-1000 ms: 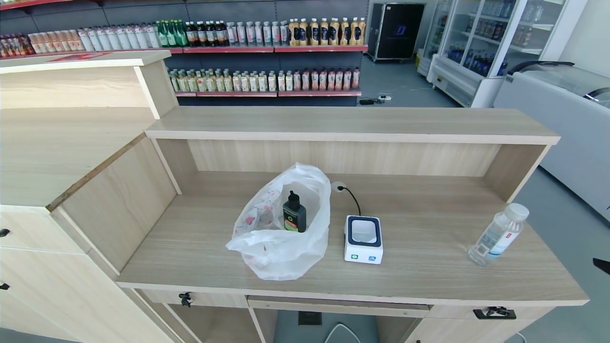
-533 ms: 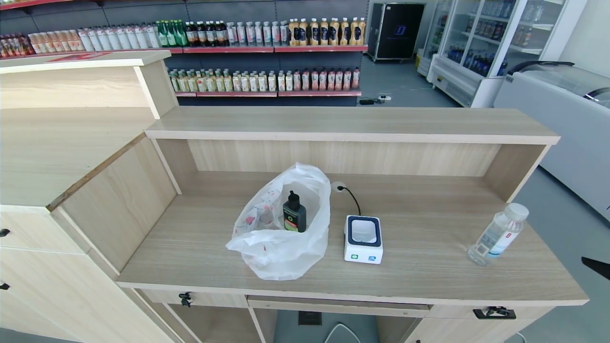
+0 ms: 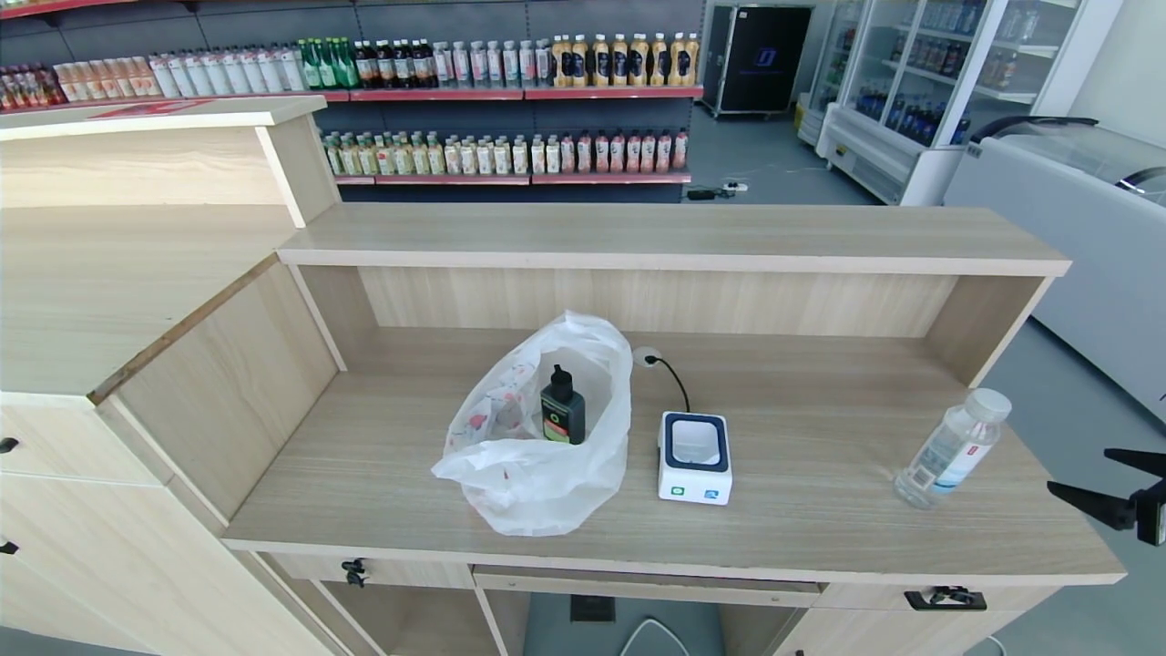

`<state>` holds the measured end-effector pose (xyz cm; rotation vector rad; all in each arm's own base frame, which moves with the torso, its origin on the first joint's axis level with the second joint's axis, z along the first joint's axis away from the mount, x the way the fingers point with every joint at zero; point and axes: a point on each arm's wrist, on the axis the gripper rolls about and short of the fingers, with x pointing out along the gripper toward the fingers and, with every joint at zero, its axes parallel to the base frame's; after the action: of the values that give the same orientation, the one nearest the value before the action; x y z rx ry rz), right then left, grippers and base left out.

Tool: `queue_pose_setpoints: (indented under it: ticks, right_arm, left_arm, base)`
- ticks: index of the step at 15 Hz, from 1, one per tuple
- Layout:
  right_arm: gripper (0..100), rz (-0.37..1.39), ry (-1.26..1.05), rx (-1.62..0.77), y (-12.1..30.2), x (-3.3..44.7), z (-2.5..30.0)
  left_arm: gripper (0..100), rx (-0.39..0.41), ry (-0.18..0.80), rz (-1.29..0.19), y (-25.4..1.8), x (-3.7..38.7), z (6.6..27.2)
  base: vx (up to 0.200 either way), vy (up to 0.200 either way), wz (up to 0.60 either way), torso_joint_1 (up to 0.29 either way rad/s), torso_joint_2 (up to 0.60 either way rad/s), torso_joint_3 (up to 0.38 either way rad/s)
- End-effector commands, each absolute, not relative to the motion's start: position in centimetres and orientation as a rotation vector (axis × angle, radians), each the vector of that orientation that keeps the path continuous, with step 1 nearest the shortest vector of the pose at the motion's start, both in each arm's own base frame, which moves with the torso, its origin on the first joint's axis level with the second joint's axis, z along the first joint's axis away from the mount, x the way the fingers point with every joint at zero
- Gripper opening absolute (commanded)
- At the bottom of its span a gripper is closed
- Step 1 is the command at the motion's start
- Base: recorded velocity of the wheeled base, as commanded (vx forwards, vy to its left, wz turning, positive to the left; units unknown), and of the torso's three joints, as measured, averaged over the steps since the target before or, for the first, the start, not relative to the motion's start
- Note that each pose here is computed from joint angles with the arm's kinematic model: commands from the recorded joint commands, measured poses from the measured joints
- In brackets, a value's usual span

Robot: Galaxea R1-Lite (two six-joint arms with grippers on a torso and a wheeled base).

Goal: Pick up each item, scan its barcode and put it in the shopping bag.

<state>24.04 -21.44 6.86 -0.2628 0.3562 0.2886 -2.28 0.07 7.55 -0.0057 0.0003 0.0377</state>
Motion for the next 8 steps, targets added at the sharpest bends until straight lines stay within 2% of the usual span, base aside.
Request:
queue_pose_setpoints:
  ticks: [1,8]
  right_arm:
    - [100,0.326,0.366,-0.253,-21.1,25.1,5.8]
    - [100,0.417,0.329,-0.3,-20.1,28.4,4.3]
  left_arm:
    - [100,-0.006,0.0,0.038,0.1,-2.3,7.5]
    - [100,-0.006,0.0,0.038,0.1,-2.3,7.5]
  base:
    - [0.0,0.0,0.0,0.0,0.0,0.0]
    - [0.0,0.0,0.0,0.0,0.0,0.0]
